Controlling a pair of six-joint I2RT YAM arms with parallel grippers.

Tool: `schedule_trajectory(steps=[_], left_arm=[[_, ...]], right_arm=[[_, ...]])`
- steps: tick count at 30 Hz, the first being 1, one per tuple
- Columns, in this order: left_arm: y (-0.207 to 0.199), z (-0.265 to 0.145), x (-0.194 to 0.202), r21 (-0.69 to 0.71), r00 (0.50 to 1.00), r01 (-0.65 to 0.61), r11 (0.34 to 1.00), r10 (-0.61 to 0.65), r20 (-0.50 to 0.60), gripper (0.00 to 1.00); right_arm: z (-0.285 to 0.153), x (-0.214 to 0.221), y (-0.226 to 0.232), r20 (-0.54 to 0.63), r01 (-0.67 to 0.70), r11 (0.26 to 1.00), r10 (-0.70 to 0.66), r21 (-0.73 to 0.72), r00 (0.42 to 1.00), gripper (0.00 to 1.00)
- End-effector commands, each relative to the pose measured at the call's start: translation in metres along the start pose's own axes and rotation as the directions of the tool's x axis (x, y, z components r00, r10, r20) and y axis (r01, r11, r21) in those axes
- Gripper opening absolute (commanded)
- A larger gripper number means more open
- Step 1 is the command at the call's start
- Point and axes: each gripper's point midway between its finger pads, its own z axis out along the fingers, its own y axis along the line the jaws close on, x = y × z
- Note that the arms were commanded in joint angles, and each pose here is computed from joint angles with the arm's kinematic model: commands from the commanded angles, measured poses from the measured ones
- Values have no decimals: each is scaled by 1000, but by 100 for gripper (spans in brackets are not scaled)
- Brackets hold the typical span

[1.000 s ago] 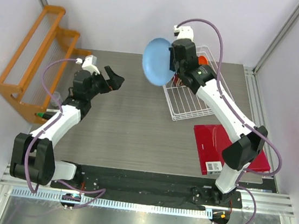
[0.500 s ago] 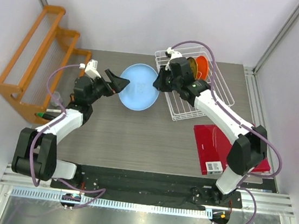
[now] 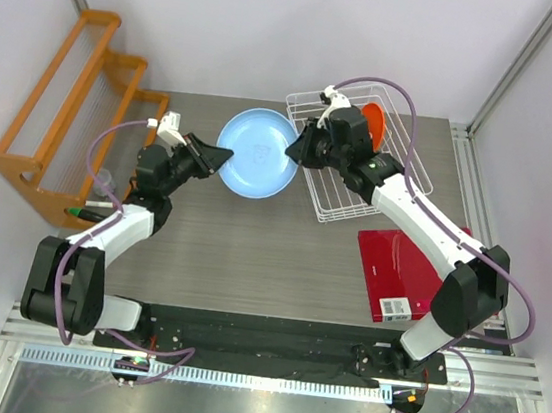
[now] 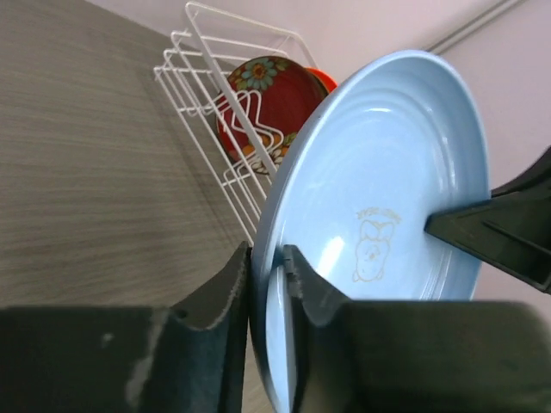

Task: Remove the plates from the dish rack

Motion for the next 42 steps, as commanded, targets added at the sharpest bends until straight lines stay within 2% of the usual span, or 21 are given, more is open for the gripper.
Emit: schedule_trajectory(steps=[1,5,6,7,8,9,11,14,16,17,21,22,27,30,32,35,36,38,39,41,42], left_arm=[[-6,5,-4,55,1000,-7,998,6,21,1],[-1,6,5,60,1000,6,998,-6,-4,0],[4,6,4,34,1000,10,999,-11,10,0],[9,3,2,4,1000,2,1000,-2,22,0],[14,2,2,-28,1000,-11,1000,12,25,0],[31,-2,6,-124,1000,-6,992,8,13,0],[41,-11,-2,-211,998,-55,976,61,22,0],[61,-26,-5,-336,994,-99,937,112,20,0],[74,-37,2,-396,993,-107,912,118,3,0],[80,-42,-1,-433,991,-110,895,131,18,0],[112,-57,4,-570,989,-122,813,146,-3,0],[117,-60,9,-585,990,-119,802,141,-9,0],[146,-70,24,-673,991,-126,729,129,-46,0],[157,-70,32,-690,990,-138,711,125,-69,0],[167,-71,40,-707,990,-142,693,112,-89,0],[174,-71,45,-721,989,-147,677,107,-102,6],[176,-71,45,-726,989,-145,672,105,-101,16],[180,-72,48,-734,989,-151,662,101,-112,19],[181,-72,48,-738,989,-149,658,99,-111,27],[183,-73,52,-742,988,-154,652,93,-123,29],[183,-74,51,-743,988,-152,651,94,-120,50]], right_arm=[[-14,-23,35,65,-36,986,47,-160,997,1],[-9,-20,38,42,-43,980,53,-194,998,2],[-8,-21,36,46,-39,981,48,-189,998,14],[-8,-24,32,59,-33,984,43,-173,997,45],[-8,-25,24,63,-21,990,30,-139,998,54],[-9,-30,11,78,-22,995,30,-96,997,69],[-14,-42,-17,123,-13,1000,10,23,992,80],[-22,-65,-71,176,-18,981,-17,193,984,82],[-22,-70,-100,169,-4,958,-46,285,985,82],[-29,-81,-121,188,-4,924,-74,383,979,82],[-6,-83,-173,132,39,832,-133,553,982,82],[0,-95,-174,138,50,833,-150,551,979,82],[30,-98,-199,75,100,785,-183,611,980,78],[51,-98,-212,40,137,763,-209,631,977,77],[63,-99,-218,21,155,750,-219,644,976,71],[74,-98,-222,4,166,752,-218,638,976,69],[76,-96,-223,-10,181,748,-228,639,974,66],[81,-93,-230,-26,193,733,-233,652,972,66],[82,-94,-230,-28,197,730,-238,654,971,66],[87,-90,-233,-41,208,734,-240,647,970,65],[88,-90,-233,-43,211,732,-242,648,969,64]])
